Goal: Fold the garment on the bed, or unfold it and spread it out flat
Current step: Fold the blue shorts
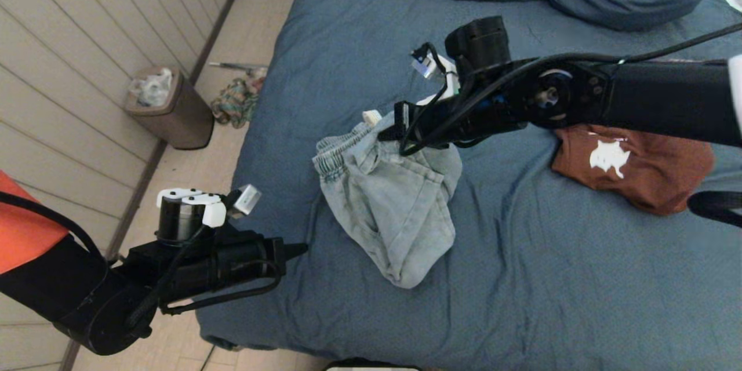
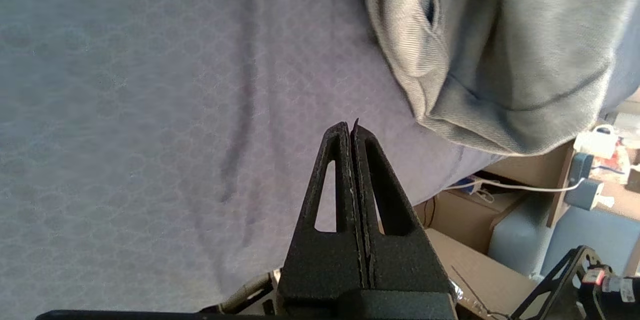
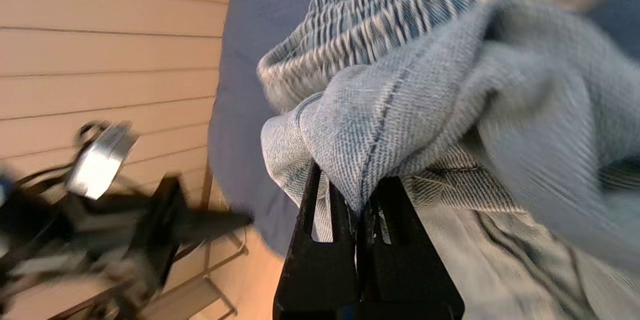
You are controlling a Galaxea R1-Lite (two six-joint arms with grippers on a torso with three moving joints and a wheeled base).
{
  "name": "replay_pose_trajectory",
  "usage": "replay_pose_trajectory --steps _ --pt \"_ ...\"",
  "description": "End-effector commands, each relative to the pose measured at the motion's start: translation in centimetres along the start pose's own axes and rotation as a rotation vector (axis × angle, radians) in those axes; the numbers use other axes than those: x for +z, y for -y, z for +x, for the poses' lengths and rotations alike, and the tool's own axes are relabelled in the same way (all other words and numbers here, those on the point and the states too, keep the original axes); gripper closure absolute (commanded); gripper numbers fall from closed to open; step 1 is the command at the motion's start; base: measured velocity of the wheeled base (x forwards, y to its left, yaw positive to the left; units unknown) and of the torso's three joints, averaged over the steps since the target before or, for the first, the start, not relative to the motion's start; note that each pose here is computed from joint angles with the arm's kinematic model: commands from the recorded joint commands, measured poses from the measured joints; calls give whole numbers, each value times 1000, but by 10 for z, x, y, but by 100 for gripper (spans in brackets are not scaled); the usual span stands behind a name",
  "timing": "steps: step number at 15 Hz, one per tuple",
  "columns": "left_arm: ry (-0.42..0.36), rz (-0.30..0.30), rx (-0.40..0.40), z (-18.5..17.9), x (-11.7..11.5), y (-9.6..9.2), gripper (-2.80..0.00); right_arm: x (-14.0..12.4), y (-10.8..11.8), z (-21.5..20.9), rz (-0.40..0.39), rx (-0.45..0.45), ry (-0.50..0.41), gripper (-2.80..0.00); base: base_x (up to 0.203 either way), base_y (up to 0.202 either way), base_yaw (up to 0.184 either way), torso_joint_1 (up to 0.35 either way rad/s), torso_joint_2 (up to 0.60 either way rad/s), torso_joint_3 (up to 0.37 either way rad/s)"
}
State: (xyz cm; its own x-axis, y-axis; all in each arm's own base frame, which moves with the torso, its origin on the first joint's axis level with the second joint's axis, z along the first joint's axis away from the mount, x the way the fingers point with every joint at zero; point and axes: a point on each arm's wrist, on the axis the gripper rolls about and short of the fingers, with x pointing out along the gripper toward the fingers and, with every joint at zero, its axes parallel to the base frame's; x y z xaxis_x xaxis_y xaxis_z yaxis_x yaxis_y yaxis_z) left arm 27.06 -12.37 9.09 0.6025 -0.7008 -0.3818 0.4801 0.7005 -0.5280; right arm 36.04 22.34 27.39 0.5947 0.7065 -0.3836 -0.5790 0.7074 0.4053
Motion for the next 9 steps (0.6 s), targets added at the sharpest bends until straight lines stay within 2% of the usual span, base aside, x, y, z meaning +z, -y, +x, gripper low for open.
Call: replay_pose_trajectory --steps 1,3,4,9 --pt "-1 -2 -2 1 0 -1 0 -18 13 42 -3 5 -12 0 0 0 0 0 0 0" --pt "-4 -4 -1 2 -1 -1 0 -18 14 44 -7 1 -7 0 0 0 0 0 0 0" --pt "-8 -5 -1 3 -2 -2 0 -18 14 44 -9 -7 2 -280 0 0 0 0 0 0" --pt "-10 -7 1 3 -2 -3 0 -4 12 30 -28 -18 81 -280 0 0 0 0 0 0"
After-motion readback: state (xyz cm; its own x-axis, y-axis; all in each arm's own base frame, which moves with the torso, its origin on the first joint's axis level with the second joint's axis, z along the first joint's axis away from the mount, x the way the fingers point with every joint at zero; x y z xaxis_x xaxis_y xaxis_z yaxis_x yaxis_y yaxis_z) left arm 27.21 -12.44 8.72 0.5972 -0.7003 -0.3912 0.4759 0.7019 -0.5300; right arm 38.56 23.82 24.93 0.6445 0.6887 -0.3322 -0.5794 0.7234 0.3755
